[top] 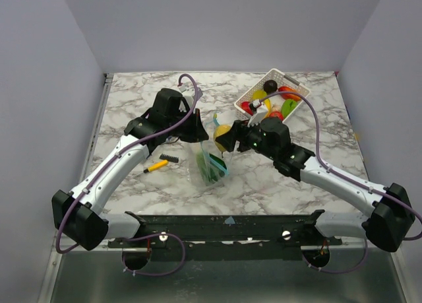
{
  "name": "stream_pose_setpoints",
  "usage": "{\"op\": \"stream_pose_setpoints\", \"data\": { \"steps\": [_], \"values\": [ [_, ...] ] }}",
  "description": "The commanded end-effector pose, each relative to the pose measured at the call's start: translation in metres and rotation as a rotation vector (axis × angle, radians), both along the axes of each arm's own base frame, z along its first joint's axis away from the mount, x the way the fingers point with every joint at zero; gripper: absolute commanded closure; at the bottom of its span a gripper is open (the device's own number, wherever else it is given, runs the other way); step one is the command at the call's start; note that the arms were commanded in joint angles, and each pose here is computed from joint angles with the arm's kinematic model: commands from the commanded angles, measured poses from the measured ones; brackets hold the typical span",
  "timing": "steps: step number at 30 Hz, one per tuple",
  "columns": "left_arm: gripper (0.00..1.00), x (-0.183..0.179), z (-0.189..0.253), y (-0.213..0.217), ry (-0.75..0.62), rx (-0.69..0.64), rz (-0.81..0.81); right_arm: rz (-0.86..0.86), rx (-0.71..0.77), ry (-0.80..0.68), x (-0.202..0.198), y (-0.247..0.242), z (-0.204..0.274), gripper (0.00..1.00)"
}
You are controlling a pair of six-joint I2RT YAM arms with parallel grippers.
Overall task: Place the food in the zip-top bag and seal the zipper
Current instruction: Place the fake fruit in the zipper food storage bag.
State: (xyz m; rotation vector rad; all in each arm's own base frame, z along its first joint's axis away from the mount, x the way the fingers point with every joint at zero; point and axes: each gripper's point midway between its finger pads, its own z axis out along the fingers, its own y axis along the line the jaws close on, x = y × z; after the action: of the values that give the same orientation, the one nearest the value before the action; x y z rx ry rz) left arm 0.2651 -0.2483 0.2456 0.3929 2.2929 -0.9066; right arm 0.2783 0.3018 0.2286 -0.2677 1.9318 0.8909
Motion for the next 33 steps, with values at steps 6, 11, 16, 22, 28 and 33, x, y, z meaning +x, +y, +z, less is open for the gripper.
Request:
{"op": "stream_pose_setpoints", "data": {
  "steps": [6, 11, 16, 22, 28, 33],
  "values": [
    [1.00, -0.003, 0.015, -0.004, -0.048, -0.045, -0.035, 0.099, 0.024, -0.012, -0.014, 0.027, 0.010, 0.62],
    [1.00, -0.001, 0.017, 0.001, -0.072, -0.030, -0.015, 0.271, -0.062, -0.029, -0.034, 0.035, 0.000, 0.61],
    [1.00, -0.008, 0.023, -0.007, -0.074, -0.075, -0.070, 0.272, -0.090, -0.029, -0.032, 0.035, 0.000, 0.61],
    [1.00, -0.014, 0.025, -0.012, -0.079, -0.106, -0.112, 0.087, -0.042, -0.025, 0.001, 0.035, 0.010, 0.60],
    [1.00, -0.014, 0.024, -0.014, -0.066, -0.111, -0.119, -0.130, -0.015, 0.021, 0.030, 0.024, 0.007, 0.56],
    [1.00, -0.013, 0.023, -0.013, -0.066, -0.101, -0.106, -0.169, -0.026, 0.023, 0.033, 0.020, 0.004, 0.39]
  ]
}}
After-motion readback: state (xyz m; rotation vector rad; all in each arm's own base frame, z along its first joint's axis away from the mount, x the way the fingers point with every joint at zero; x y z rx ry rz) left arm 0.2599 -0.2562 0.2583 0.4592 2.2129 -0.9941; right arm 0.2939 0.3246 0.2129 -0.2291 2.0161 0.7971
